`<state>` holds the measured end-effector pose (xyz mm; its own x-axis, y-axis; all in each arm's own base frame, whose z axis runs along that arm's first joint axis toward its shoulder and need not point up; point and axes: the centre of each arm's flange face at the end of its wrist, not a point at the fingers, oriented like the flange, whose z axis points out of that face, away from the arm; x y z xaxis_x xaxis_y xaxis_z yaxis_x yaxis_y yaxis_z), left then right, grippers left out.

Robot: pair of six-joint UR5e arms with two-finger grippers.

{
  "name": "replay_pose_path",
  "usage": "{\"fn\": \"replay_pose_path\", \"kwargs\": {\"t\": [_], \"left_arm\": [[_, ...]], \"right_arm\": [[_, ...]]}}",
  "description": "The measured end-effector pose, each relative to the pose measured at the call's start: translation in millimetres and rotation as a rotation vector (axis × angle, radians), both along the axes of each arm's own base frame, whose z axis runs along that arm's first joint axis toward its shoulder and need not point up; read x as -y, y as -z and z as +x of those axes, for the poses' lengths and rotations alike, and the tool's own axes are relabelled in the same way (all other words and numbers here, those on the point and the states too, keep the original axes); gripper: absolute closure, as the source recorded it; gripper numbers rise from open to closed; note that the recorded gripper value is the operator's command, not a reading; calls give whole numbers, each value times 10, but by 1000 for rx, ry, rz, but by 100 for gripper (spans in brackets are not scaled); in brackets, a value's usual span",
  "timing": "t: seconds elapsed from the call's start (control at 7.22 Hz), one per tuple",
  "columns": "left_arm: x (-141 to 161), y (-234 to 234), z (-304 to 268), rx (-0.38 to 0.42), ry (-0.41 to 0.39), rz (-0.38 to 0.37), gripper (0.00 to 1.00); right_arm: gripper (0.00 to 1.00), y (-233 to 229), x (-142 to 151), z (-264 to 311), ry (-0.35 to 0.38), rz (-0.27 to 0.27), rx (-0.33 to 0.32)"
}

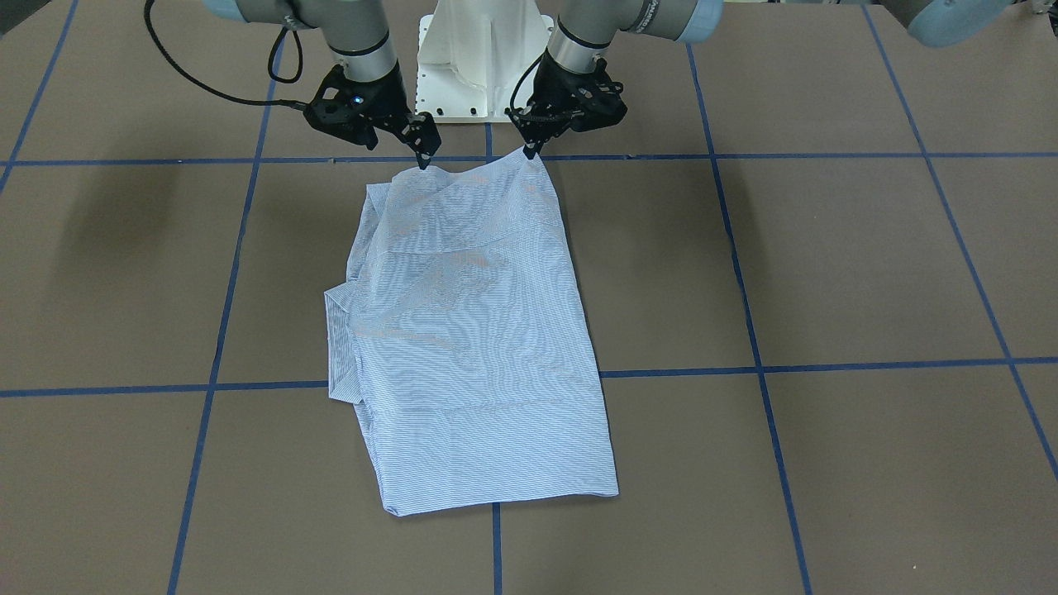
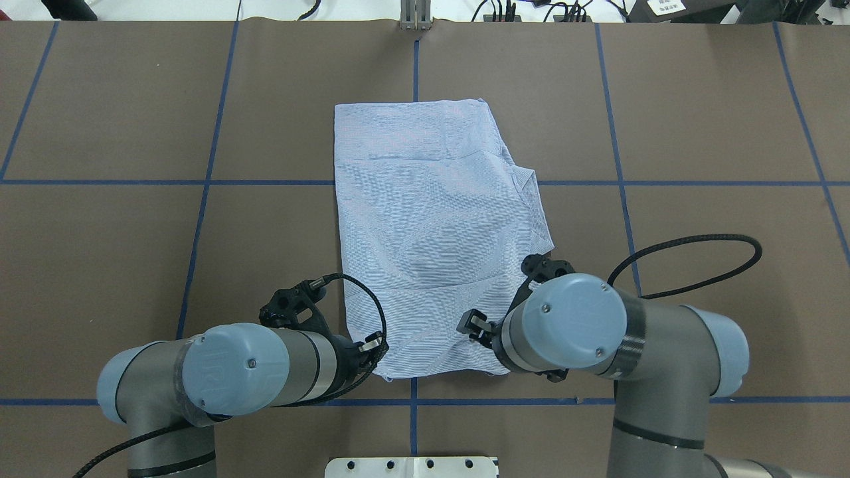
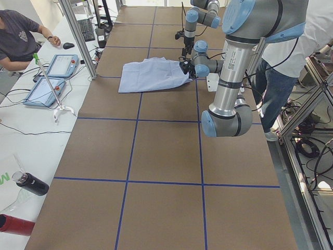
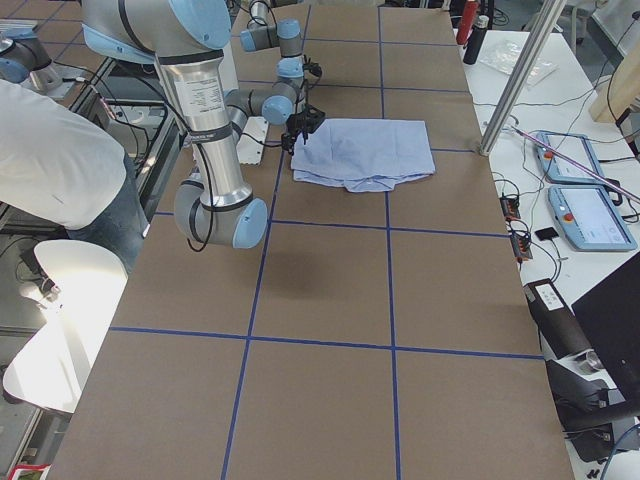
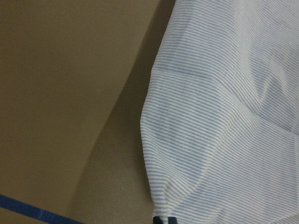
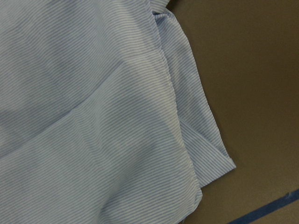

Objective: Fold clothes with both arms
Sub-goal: 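Bring the right gripper down beside the left at the near shirt edge, then grasp the near shirt edge with both grippers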

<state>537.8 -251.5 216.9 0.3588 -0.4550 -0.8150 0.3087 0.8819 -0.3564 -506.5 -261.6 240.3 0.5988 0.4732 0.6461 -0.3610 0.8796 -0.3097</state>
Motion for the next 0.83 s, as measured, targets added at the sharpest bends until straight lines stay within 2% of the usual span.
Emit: {"fn": "replay_pose_path", "kwargs": {"t": [0.14, 0.42, 0.83], "left_arm": [[-1, 16, 3, -3, -1, 0, 100], [-3, 34, 5, -6, -1, 0, 100], [3, 20, 6, 3, 0, -1, 100]], "right_arm": [[0, -49, -124, -142, 5, 3, -30], [0, -218, -99, -325, -1, 16, -77], [0, -248, 151, -359, -30, 49, -29]]}}
